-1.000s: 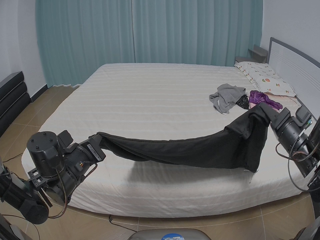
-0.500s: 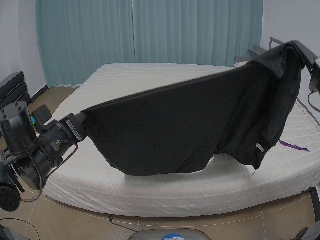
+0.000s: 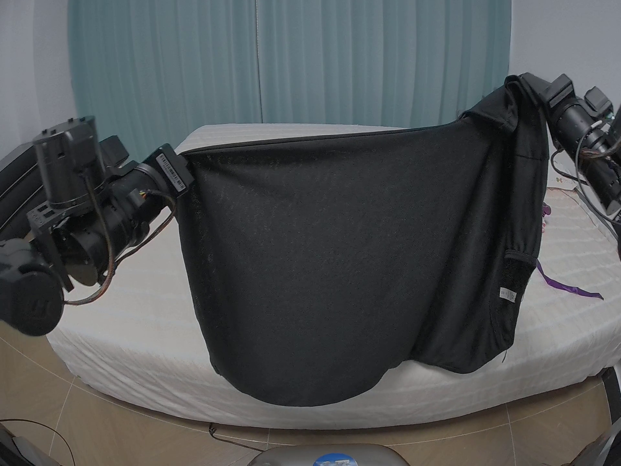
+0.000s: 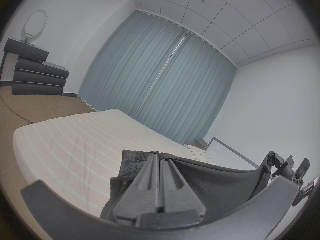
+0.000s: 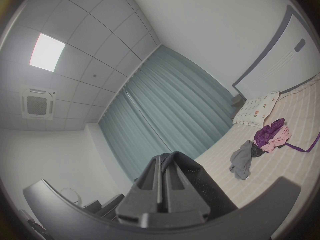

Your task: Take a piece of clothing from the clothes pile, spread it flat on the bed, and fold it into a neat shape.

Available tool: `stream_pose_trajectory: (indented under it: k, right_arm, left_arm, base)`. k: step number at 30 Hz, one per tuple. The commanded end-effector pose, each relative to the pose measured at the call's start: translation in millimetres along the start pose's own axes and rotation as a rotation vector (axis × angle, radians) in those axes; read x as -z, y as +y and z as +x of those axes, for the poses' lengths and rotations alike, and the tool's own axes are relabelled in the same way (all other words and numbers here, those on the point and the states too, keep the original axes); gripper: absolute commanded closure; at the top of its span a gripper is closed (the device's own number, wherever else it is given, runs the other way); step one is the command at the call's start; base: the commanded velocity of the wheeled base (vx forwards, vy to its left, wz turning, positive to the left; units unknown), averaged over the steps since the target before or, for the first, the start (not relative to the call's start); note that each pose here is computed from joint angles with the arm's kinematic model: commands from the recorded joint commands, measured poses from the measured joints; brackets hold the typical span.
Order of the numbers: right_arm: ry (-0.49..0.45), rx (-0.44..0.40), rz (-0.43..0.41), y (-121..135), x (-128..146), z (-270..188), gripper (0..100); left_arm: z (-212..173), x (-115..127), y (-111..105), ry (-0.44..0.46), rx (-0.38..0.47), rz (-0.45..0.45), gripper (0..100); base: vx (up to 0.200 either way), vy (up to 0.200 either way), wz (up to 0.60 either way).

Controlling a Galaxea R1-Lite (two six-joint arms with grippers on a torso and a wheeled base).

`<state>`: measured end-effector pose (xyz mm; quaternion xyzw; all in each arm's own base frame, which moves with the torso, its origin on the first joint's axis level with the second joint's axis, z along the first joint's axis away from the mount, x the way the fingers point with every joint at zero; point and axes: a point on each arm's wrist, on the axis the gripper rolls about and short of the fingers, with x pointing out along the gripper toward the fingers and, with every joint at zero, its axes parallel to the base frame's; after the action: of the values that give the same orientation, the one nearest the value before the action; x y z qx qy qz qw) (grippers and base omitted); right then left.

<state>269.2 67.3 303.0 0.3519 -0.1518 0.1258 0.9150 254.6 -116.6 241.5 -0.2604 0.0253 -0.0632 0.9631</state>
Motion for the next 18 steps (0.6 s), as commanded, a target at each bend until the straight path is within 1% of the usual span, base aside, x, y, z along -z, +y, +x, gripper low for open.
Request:
stream_pose_trajectory:
  k: [1,3,4,6,8,9,10,14,18]
  right_arm:
    - [0.069,0.101,-0.026,-42,38,39,100]
    - [0.09,0.128,-0.032,-56,52,50,100]
    - [0.092,0.13,-0.032,-57,53,51,100]
    - [0.107,0.15,-0.036,-71,69,60,100]
    - [0.122,0.171,-0.042,-84,81,67,100]
    - [0.124,0.175,-0.042,-87,83,67,100]
    - [0.145,0.195,-0.045,-98,96,71,100]
    - [0.239,0.269,-0.058,-132,140,75,100]
    - [0.265,0.307,-0.074,-162,176,80,100]
  left_arm:
    - [49,27,5,0.061,-0.049,0.02,100]
    - [65,37,9,0.086,-0.057,0.025,100]
    - [67,38,9,0.086,-0.057,0.025,100]
    - [88,45,15,0.096,-0.068,0.026,100]
    - [102,57,21,0.117,-0.088,0.034,100]
    - [104,59,22,0.121,-0.092,0.035,100]
    - [116,69,29,0.137,-0.11,0.04,100]
    - [150,103,51,0.187,-0.153,0.051,100]
    - [179,127,65,0.201,-0.182,0.036,100]
  base:
    - [0.2,0.0,0.0]
    - [0.2,0.0,0.0]
    - [0.2,0.0,0.0]
    - [0.2,0.0,0.0]
    - [0.2,0.0,0.0]
    - [0.2,0.0,0.0]
    - [0.2,0.0,0.0]
    - [0.0,0.0,0.0]
    - [0.0,0.0,0.0]
